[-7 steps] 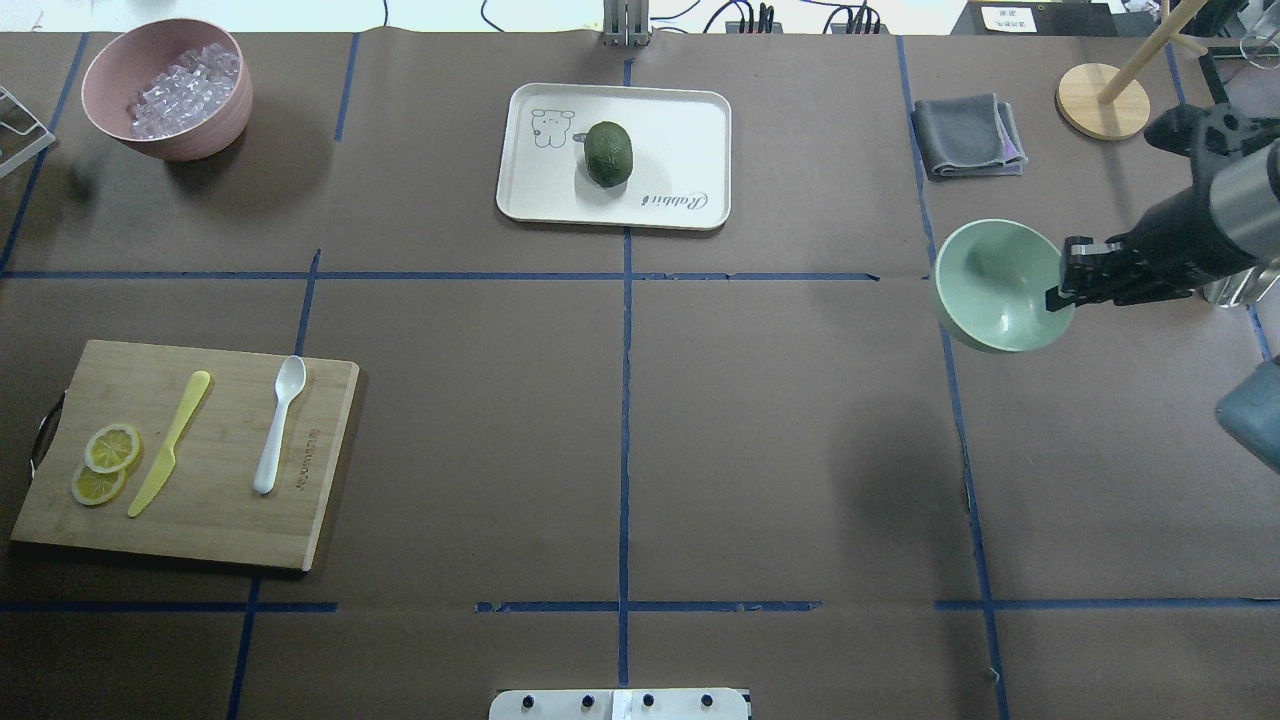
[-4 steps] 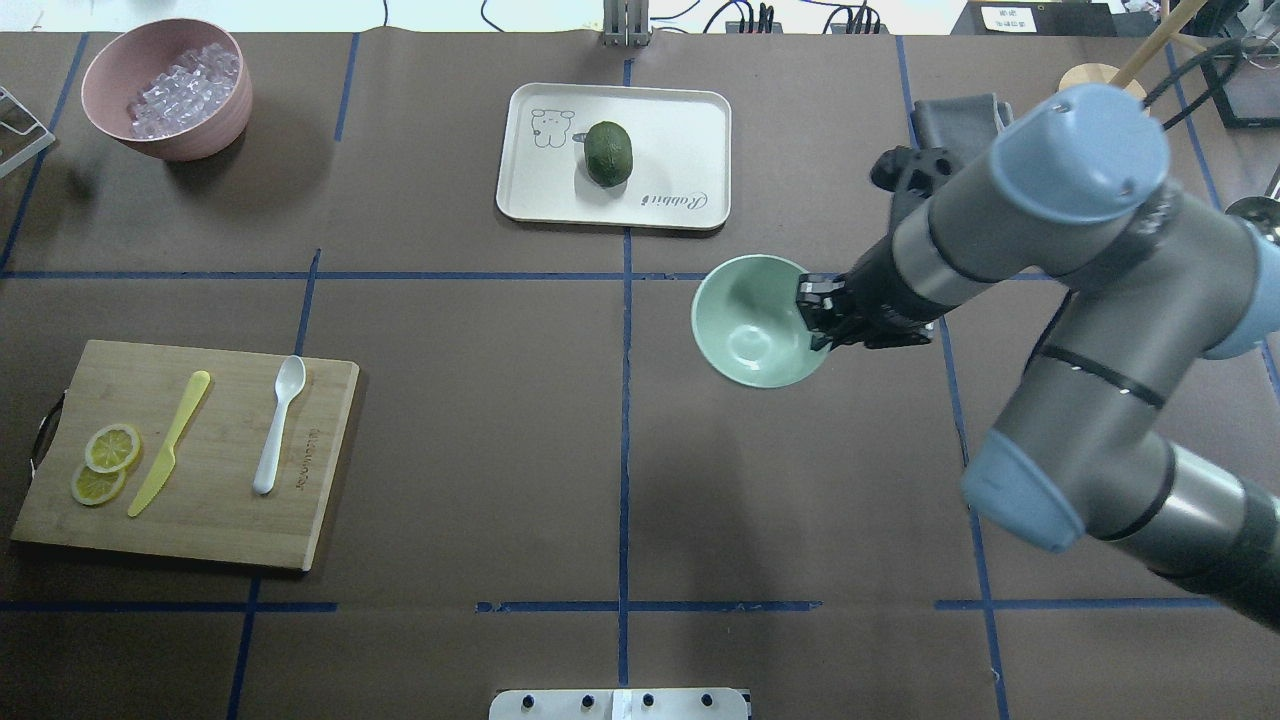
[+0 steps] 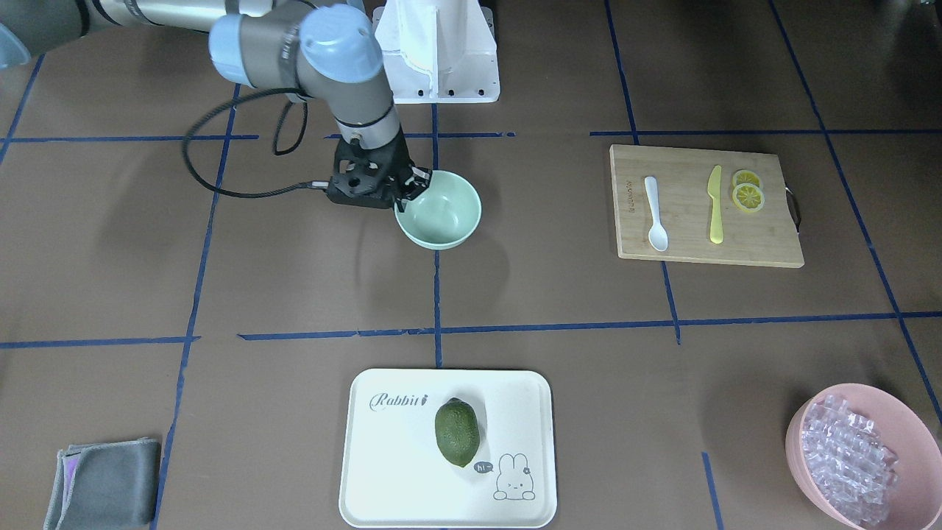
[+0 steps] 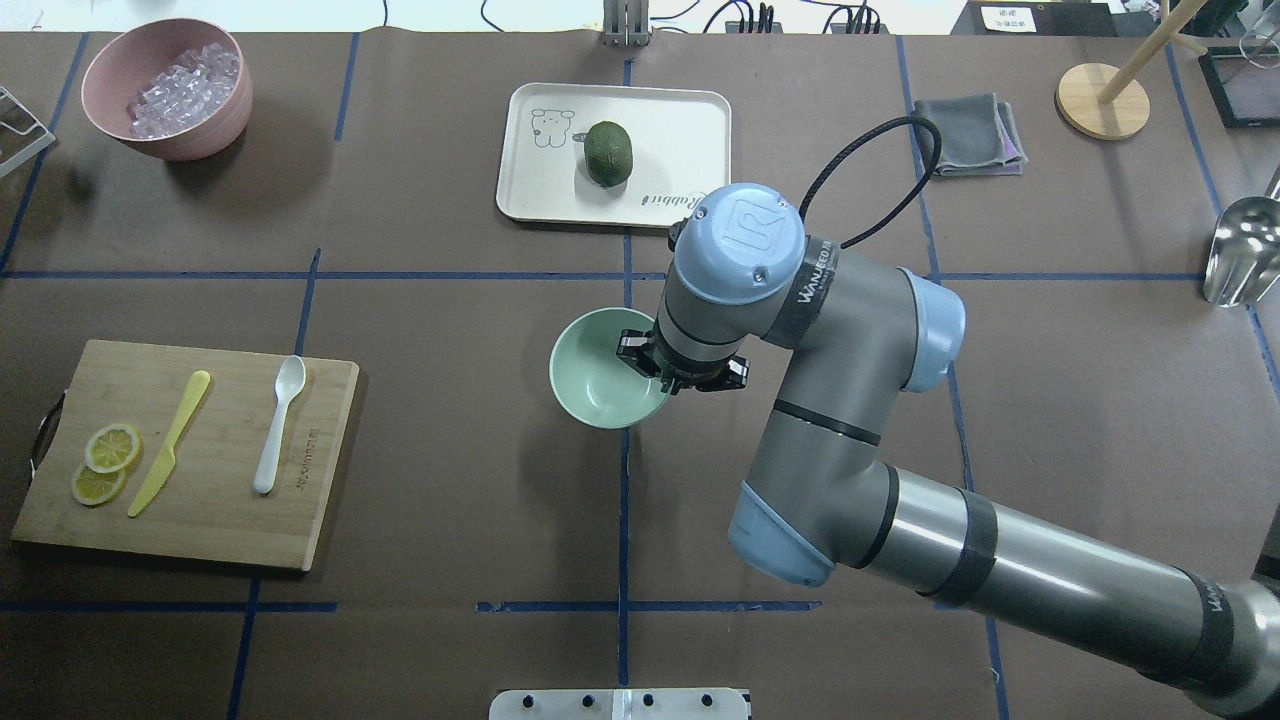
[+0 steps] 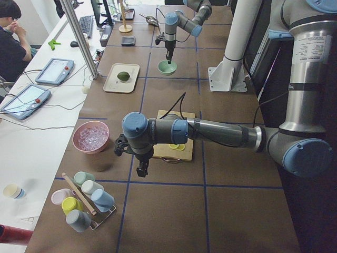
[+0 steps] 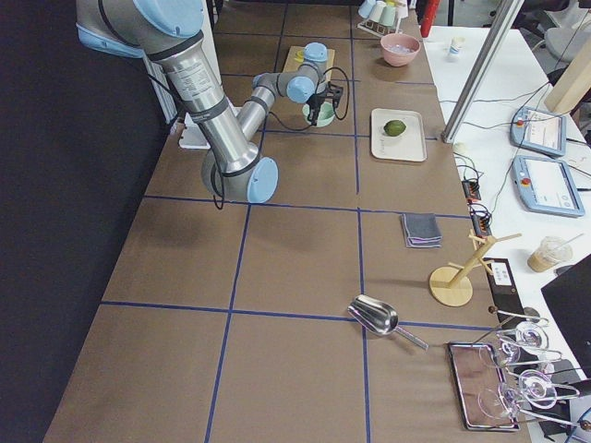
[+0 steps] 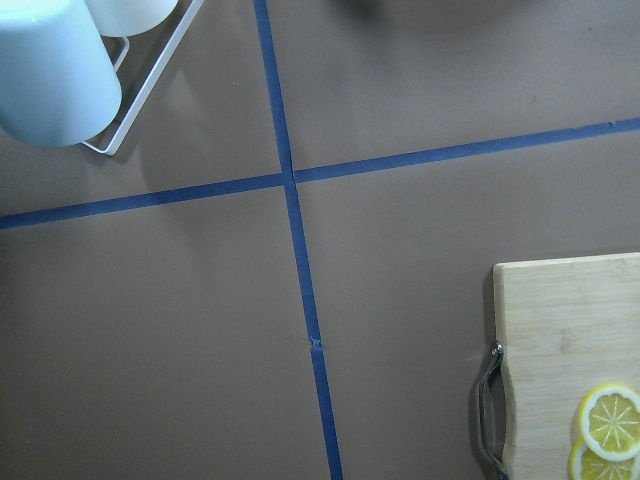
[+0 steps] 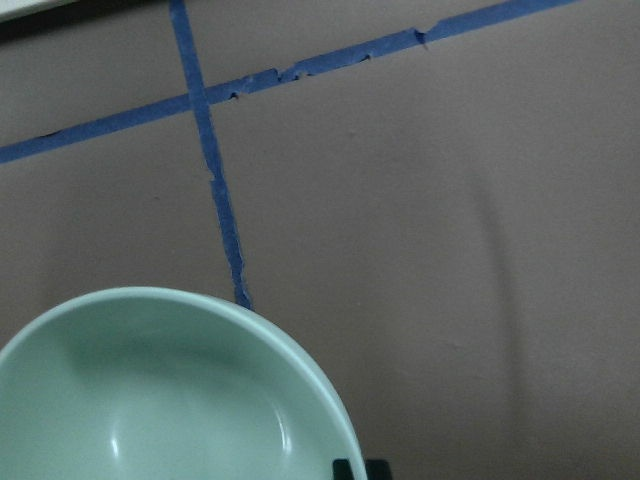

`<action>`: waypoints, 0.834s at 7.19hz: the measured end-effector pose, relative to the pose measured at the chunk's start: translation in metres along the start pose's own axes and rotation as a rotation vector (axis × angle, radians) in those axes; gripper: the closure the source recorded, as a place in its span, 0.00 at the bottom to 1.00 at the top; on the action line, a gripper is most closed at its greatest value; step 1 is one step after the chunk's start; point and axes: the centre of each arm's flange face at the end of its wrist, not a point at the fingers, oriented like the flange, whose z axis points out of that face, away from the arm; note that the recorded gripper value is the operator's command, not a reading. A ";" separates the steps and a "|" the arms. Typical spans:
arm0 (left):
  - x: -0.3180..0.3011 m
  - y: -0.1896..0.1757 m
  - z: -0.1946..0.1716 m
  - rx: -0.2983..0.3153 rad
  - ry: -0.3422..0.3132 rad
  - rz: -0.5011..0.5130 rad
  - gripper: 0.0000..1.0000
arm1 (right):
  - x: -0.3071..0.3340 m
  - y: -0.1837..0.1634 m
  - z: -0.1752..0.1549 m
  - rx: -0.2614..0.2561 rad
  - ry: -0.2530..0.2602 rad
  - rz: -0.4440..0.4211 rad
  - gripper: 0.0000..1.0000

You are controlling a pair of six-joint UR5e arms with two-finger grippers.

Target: Place spoon in bowl

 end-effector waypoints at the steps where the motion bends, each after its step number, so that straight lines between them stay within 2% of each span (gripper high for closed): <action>1: 0.001 -0.001 -0.001 0.005 -0.001 -0.004 0.00 | -0.004 0.001 0.012 -0.001 0.006 -0.002 0.99; 4: 0.002 -0.001 -0.002 0.008 -0.002 -0.007 0.00 | -0.002 0.002 0.025 -0.007 0.016 -0.003 0.98; 5: 0.002 -0.001 -0.002 0.009 -0.002 -0.006 0.00 | -0.001 0.000 0.024 -0.006 0.015 -0.002 0.86; 6: 0.002 -0.001 -0.002 0.009 -0.002 -0.006 0.00 | 0.001 -0.001 0.024 -0.006 0.016 -0.001 0.19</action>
